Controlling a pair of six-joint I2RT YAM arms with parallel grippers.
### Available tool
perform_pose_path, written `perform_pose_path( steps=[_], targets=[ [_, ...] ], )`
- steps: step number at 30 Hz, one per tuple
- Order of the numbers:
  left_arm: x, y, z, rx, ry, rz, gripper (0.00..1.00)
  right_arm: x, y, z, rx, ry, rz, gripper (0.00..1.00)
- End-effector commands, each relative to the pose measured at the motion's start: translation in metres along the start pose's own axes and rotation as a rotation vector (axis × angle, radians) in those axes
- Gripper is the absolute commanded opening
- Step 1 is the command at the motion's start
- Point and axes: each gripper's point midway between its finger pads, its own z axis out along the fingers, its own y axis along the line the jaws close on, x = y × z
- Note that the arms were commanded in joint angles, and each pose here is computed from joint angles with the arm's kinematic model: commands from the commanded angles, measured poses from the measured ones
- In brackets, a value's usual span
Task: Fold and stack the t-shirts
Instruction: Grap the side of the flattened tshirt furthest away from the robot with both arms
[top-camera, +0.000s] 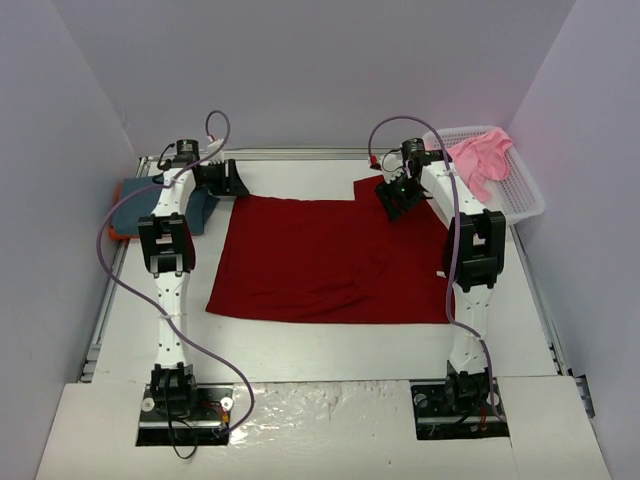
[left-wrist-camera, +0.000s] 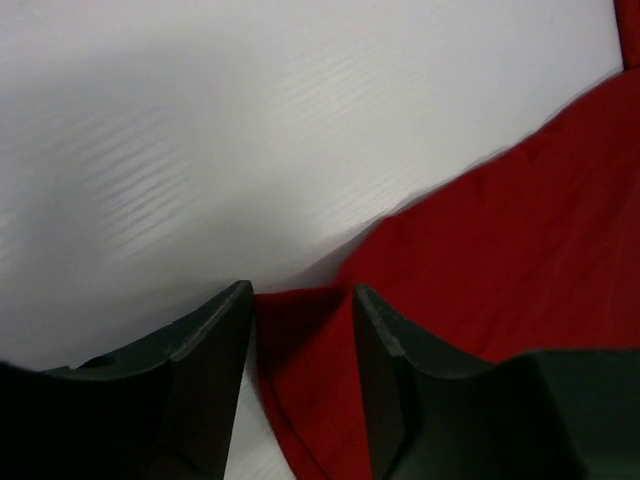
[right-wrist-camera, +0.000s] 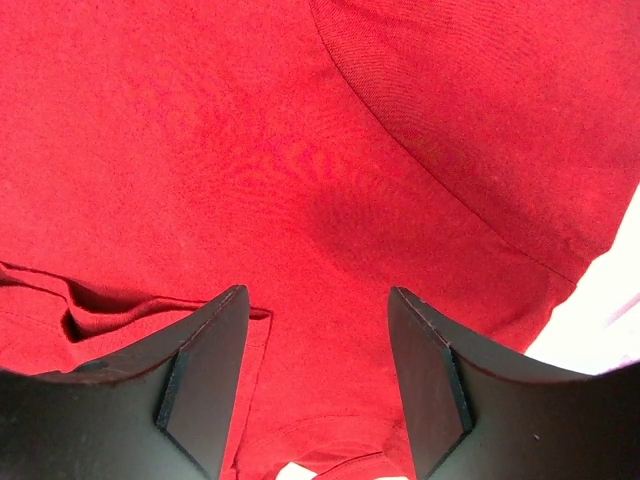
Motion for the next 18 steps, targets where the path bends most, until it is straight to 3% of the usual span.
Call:
perform_pose_path(
  steps=[1,8,12,18],
  targets=[
    [0.023,-0.012,0.0,-0.024,0.095,0.017,0.42,0.015,0.007,0.004,-0.024,0.062,-0.011,0.54],
    [0.037,-0.003,0.004,-0.095,0.156,0.061,0.23,0.02,0.006,0.005,-0.02,0.077,-0.018,0.54],
    [0.041,0.005,0.0,-0.145,0.175,0.077,0.03,0.022,0.005,0.007,-0.017,0.085,-0.018,0.53],
    [0.036,0.006,-0.008,-0.24,0.176,0.145,0.02,0.001,-0.003,-0.004,0.01,0.025,-0.014,0.52]
  ],
)
